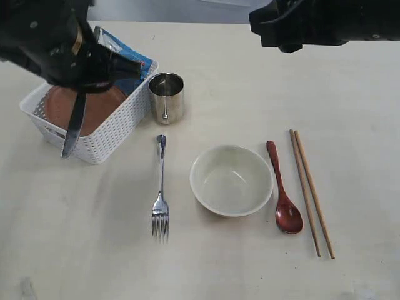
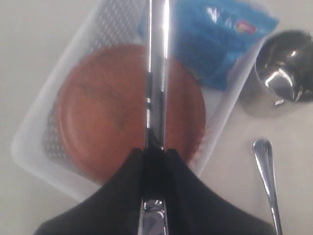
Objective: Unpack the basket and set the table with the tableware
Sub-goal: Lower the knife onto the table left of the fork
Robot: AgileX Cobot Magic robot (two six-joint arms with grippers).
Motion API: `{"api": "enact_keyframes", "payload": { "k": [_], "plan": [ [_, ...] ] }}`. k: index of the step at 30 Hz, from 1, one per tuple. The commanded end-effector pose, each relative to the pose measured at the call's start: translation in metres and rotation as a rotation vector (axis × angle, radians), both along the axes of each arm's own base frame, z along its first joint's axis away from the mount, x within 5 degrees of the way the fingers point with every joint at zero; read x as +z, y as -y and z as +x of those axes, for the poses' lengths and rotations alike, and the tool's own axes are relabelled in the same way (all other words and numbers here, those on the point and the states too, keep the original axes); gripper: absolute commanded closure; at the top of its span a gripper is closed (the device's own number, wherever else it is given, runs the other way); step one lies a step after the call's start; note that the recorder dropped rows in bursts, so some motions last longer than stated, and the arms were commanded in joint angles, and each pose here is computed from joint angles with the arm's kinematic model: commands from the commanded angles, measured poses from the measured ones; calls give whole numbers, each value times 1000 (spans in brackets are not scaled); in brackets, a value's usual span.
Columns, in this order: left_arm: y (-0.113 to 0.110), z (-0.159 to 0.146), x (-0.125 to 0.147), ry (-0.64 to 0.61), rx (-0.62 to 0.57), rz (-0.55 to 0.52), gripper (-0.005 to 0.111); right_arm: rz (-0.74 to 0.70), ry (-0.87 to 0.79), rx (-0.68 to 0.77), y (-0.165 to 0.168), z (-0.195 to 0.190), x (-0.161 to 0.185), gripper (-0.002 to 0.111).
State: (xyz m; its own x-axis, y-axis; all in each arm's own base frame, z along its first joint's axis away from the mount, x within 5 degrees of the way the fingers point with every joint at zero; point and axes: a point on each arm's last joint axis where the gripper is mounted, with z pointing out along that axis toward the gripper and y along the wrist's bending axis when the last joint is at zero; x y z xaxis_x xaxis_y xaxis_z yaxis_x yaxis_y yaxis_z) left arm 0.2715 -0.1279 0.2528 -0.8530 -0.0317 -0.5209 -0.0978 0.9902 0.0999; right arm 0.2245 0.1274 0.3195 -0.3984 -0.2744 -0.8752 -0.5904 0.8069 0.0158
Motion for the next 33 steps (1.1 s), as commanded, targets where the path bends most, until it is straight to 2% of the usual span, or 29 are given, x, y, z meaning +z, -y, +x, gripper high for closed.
{"api": "enact_keyframes", "payload": {
  "k": [1, 5, 11, 24, 28, 33],
  "plan": [
    [9, -34, -10, -6, -17, -137, 107, -8, -3, 14, 3, -5, 4, 48],
    [23, -59, -18, -23, -60, -231, 107, -8, -17, 21, 3, -7, 4, 48],
    [34, -74, -37, -71, -32, -252, 107, -3, -38, 22, 3, -8, 3, 48],
    [55, -59, -91, -143, -52, -253, 107, -4, -45, 24, 3, -9, 2, 48],
    [52, -55, -107, -155, -1, -183, 107, 1, -50, 24, 2, -9, 2, 48],
    [50, -52, -113, -142, 56, -182, 107, 8, -54, 20, 2, -9, 2, 48]
  ]
}}
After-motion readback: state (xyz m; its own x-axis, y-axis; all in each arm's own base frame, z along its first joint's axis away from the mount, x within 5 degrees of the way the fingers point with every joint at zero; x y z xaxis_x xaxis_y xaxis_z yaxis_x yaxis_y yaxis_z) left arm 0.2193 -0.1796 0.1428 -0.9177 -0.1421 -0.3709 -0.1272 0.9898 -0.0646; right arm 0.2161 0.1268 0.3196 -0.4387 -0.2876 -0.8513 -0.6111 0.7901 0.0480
